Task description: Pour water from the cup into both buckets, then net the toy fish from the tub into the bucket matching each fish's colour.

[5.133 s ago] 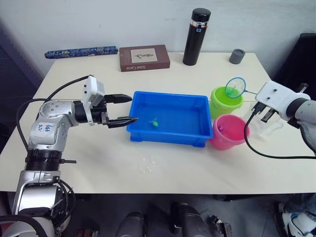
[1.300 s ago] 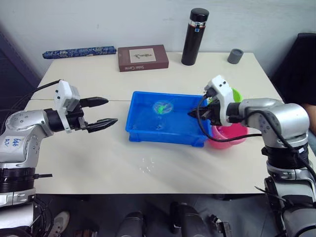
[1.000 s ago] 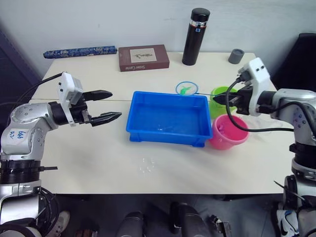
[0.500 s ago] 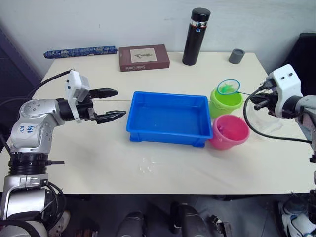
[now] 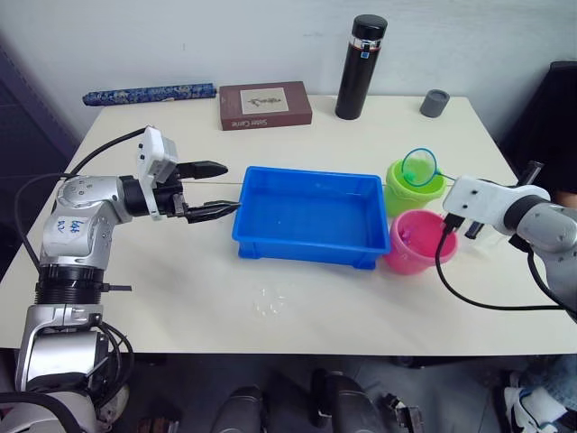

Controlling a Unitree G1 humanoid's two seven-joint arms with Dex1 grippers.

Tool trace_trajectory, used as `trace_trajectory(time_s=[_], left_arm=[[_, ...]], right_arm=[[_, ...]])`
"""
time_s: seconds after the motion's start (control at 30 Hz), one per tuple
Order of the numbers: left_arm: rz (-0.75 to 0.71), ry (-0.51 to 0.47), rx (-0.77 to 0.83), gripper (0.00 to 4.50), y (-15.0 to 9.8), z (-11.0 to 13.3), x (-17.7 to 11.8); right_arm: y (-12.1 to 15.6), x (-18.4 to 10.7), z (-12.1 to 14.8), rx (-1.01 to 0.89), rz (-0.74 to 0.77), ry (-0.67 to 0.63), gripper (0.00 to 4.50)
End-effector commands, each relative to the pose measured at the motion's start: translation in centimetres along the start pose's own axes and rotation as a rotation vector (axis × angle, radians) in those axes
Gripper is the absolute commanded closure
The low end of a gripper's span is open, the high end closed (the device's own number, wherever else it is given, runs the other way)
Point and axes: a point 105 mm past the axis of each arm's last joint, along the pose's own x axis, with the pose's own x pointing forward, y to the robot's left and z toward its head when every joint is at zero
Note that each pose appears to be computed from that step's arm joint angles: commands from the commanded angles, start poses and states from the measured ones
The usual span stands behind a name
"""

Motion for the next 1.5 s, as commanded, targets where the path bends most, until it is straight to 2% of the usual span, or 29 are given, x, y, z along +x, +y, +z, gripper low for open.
trace_trajectory(time_s=[0.03, 0.13, 0.3, 0.47, 0.57, 0.73, 0.83, 1.0, 1.17, 1.33, 1.43, 1.5], left_arm=[[-0.019, -0.019, 0.054, 0.03, 0.1, 1.2, 0.3], [-0.034, -0.029, 0.056, 0.03, 0.1, 1.3, 0.7], [-0.042, -0.03, 0.057, 0.03, 0.1, 1.3, 0.9], [-0.039, -0.026, 0.054, 0.03, 0.0, 1.2, 0.5], [-0.037, -0.024, 0.052, 0.03, -0.1, 1.2, 0.1], [-0.033, -0.007, 0.045, 0.03, -0.5, 1.3, -1.3], [-0.033, 0.002, 0.031, 0.03, -1.1, 1.5, -2.6], [-0.033, 0.017, -0.011, 0.03, -2.6, 2.1, -5.1], [-0.06, 0.057, -0.062, 0.03, -4.4, 2.0, -6.2], [-0.122, 0.088, -0.097, 0.03, -6.3, 1.2, -5.8], [-0.173, 0.121, -0.109, 0.03, -7.3, -0.1, -5.0], [-0.191, 0.129, -0.104, 0.03, -7.6, -0.7, -4.4]], right_arm=[[-1.9, -0.7, 0.2, -0.115, -0.088, 0.011, 4.5], [-2.2, -0.7, 0.3, -0.181, -0.114, 0.019, 4.5], [-2.3, -0.7, 0.2, -0.167, -0.136, 0.02, 4.5], [-3.5, -1.2, 1.0, 0.062, -0.158, -0.044, 4.5], [-4.1, -1.4, 2.2, 0.257, -0.115, -0.146, 4.5], [-4.3, -1.8, 4.7, 0.452, 0.062, -0.334, 4.5], [-3.6, -2.2, 6.6, 0.563, 0.228, -0.463, 4.5], [-1.2, -3.3, 9.3, 0.625, 0.534, -0.618, 4.5], [1.8, -4.8, 11.1, 0.599, 0.8, -0.701, 4.5], [4.4, -6.6, 13.1, 0.617, 1.02, -0.755, 4.5], [6.6, -6.5, 14.2, 0.609, 1.076, -0.748, 4.5], [7.4, -5.7, 14.9, 0.629, 1.06, -0.75, 4.5]])
